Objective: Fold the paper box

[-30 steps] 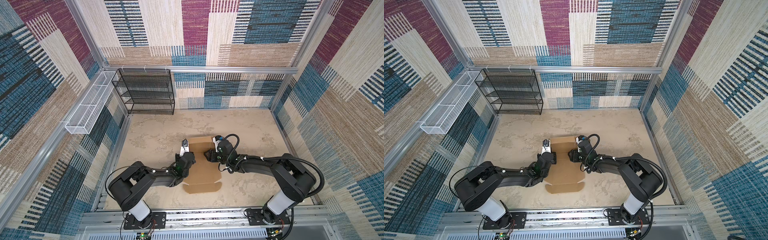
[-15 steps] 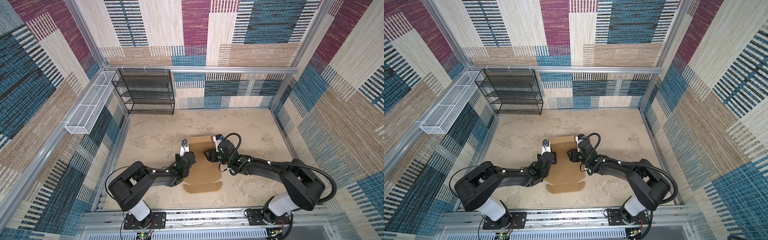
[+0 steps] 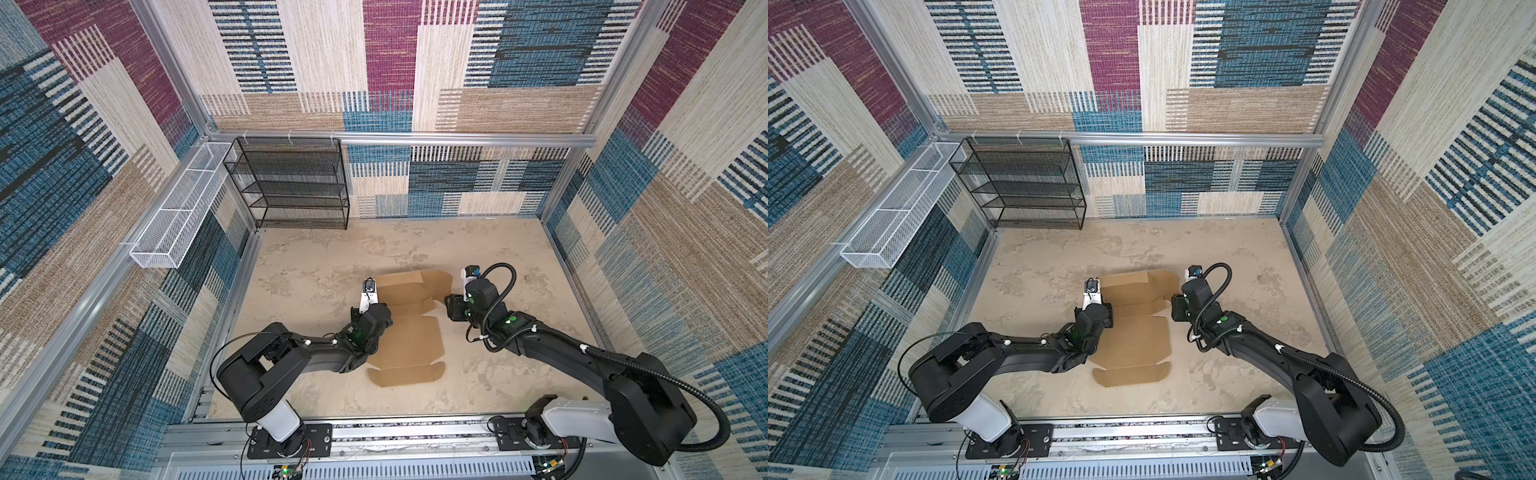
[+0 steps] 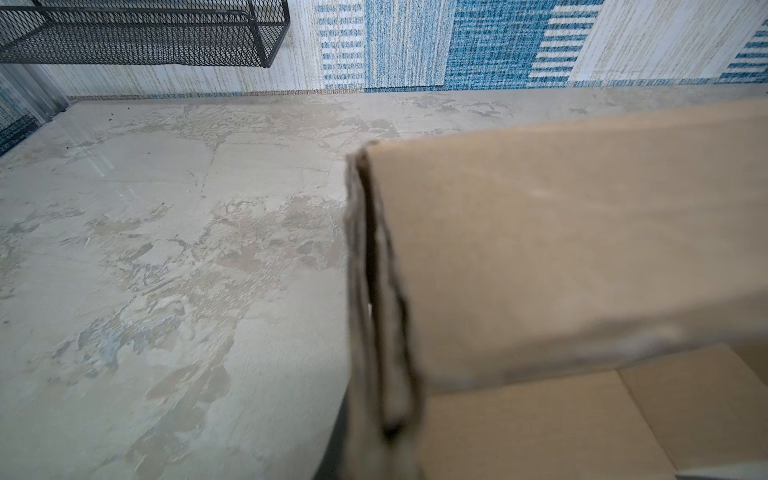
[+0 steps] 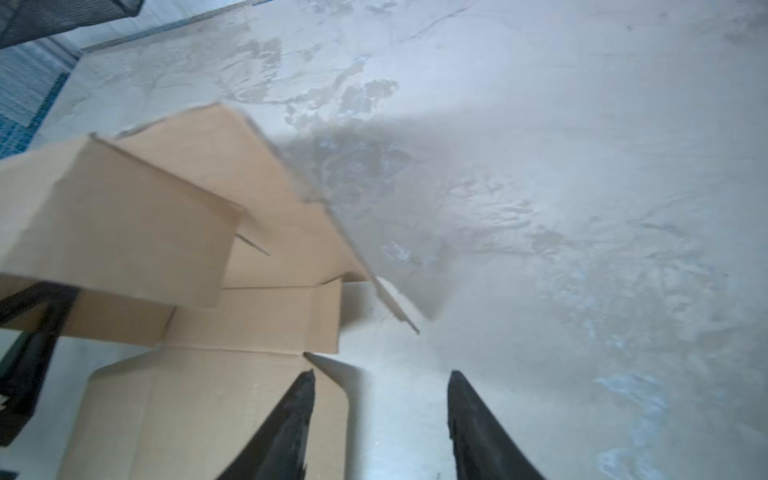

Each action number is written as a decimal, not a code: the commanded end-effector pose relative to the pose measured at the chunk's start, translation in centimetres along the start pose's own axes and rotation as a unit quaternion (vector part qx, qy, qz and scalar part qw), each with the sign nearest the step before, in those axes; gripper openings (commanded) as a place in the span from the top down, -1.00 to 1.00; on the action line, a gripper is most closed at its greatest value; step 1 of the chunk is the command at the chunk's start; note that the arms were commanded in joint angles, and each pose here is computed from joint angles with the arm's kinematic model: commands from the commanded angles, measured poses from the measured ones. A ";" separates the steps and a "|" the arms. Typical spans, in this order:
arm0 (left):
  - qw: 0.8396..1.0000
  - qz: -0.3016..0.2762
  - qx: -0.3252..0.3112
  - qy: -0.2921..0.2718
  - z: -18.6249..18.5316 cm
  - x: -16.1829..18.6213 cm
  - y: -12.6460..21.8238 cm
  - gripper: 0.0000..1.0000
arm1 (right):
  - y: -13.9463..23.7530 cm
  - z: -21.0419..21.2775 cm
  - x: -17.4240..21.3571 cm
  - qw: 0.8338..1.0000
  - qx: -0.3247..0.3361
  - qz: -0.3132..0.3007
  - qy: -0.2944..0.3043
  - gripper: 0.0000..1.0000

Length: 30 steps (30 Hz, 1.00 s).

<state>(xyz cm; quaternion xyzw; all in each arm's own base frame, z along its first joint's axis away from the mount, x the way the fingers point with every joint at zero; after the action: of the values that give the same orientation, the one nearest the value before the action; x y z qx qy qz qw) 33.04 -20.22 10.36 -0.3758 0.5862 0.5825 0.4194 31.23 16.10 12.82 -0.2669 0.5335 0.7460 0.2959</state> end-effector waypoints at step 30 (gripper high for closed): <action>0.999 0.042 0.010 -0.025 -0.6 1.6 -0.4 1.00 | -3.6 3.9 -2.6 0.988 -0.095 -0.016 0.118 0.70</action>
<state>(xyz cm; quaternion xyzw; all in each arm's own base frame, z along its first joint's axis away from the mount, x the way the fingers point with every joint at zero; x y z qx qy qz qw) 33.41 -20.70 10.41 -0.3711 0.5873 0.5843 0.4195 35.23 19.56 12.02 -0.3664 0.5149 0.7453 0.2123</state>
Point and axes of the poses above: each gripper's point midway between its finger pads, its own y axis back along the fingers, its own z axis along the line the jaws close on, x = y × z, the point moved 2 cm from there along y, back along the fingers, and after that the axes turned 3 degrees about -y, right-handed, at the moved point
